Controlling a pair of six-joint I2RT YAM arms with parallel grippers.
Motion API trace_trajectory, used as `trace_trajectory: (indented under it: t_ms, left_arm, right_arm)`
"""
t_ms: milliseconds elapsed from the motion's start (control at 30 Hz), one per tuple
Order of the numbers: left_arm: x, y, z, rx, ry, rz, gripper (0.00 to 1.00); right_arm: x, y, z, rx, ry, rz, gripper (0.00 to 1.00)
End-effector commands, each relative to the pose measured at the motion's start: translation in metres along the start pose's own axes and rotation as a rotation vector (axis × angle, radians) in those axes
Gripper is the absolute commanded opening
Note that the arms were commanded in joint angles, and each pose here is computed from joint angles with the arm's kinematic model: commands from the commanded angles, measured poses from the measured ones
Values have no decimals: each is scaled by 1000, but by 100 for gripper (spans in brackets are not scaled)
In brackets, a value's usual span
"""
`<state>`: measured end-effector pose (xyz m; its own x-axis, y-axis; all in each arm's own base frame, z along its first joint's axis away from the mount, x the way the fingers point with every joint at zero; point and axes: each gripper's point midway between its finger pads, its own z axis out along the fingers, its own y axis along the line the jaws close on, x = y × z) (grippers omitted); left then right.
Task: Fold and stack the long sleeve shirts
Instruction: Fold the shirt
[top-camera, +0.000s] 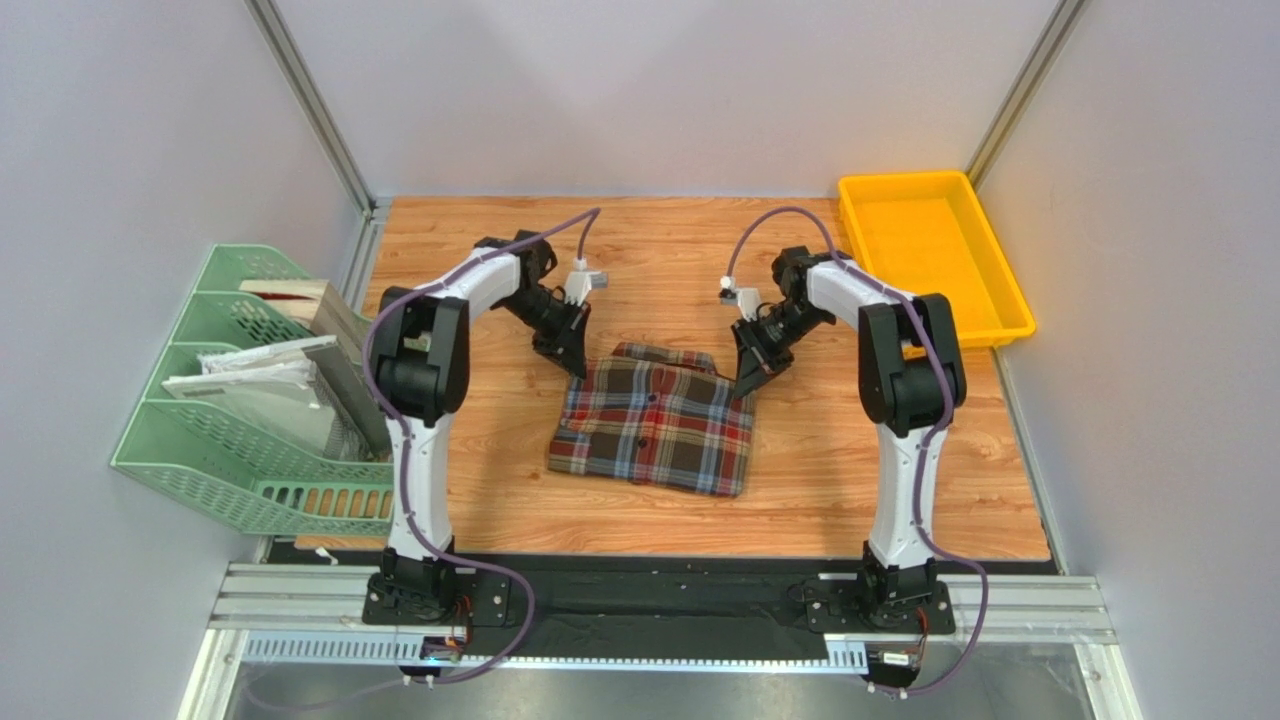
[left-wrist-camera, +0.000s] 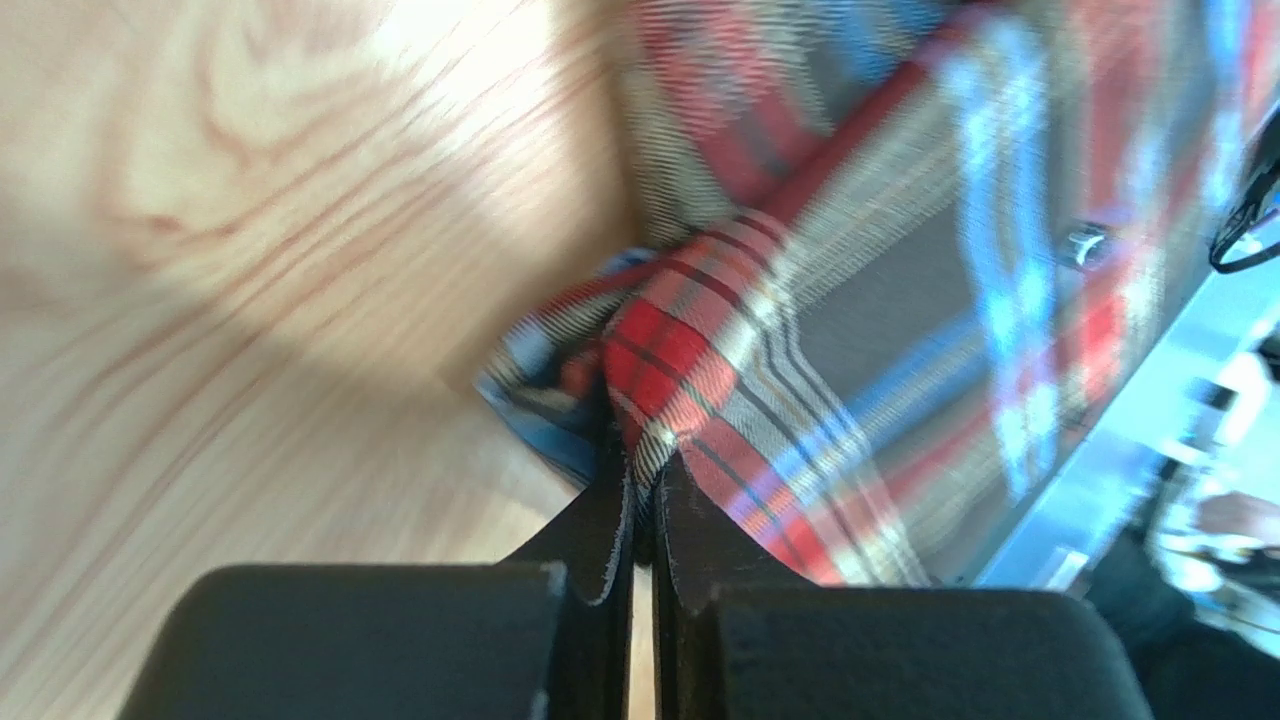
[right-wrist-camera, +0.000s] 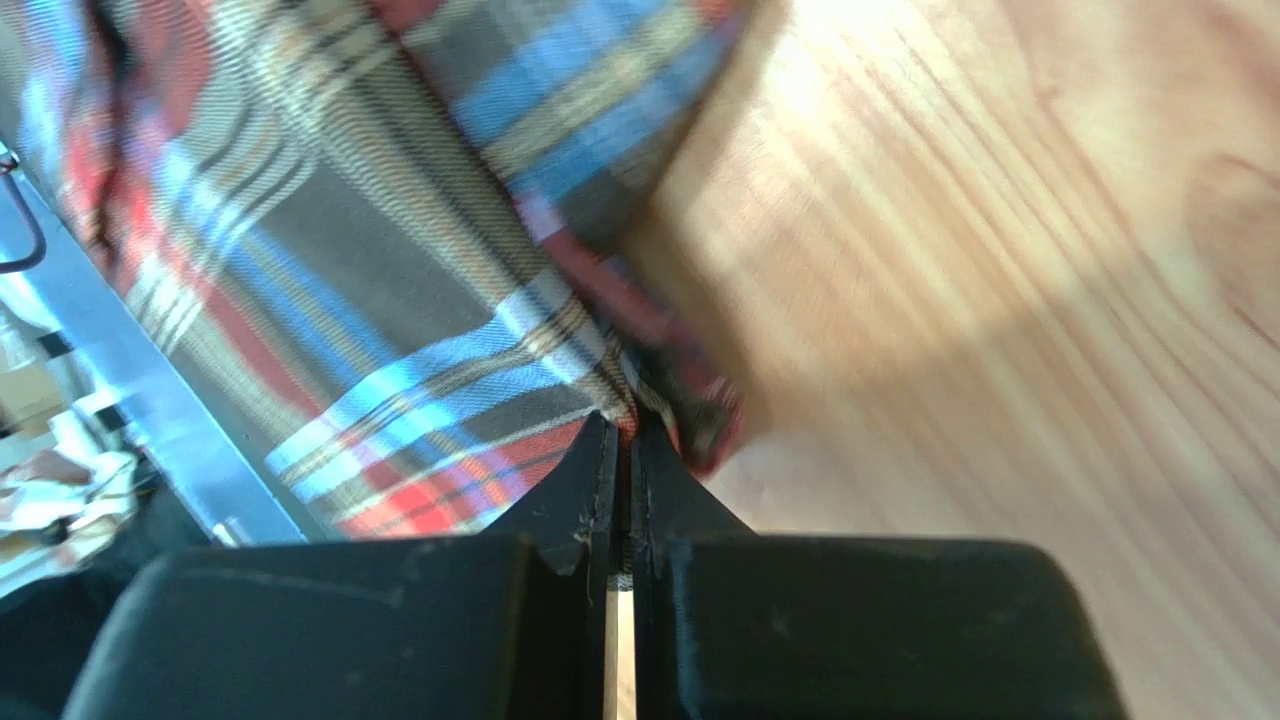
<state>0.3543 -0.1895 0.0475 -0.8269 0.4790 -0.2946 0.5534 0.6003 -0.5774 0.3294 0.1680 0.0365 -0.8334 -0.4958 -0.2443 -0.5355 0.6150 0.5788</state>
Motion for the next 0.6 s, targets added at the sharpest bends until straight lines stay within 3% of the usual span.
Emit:
trace_trajectory:
  t_ms: [0, 300, 333, 367, 400, 433, 500, 567]
  left_arm:
    - [14, 7, 5, -21, 50, -91, 0]
    - [78, -37, -4, 40, 120, -112, 0]
    - [82, -44, -6, 58, 111, -107, 0]
    - [92, -54, -11, 68, 101, -91, 3]
    - [94, -61, -14, 88, 86, -70, 18]
    - [97, -67, -17, 101, 73, -49, 26]
    - [88, -74, -33, 73, 23, 85, 39]
    - [72, -79, -54, 34, -26, 249, 45]
  right_arm:
    - [-1, -8, 11, 23, 19, -12, 0]
    - [88, 44, 21, -44, 125, 18, 0]
    - [96, 54, 15, -54, 113, 12, 8]
    - [100, 62, 9, -62, 114, 13, 19]
    - [99, 72, 3, -87, 104, 4, 29]
    - [91, 83, -10, -91, 70, -28, 44]
    - [88, 104, -27, -142, 62, -36, 47]
    - [70, 116, -45, -138, -2, -68, 47]
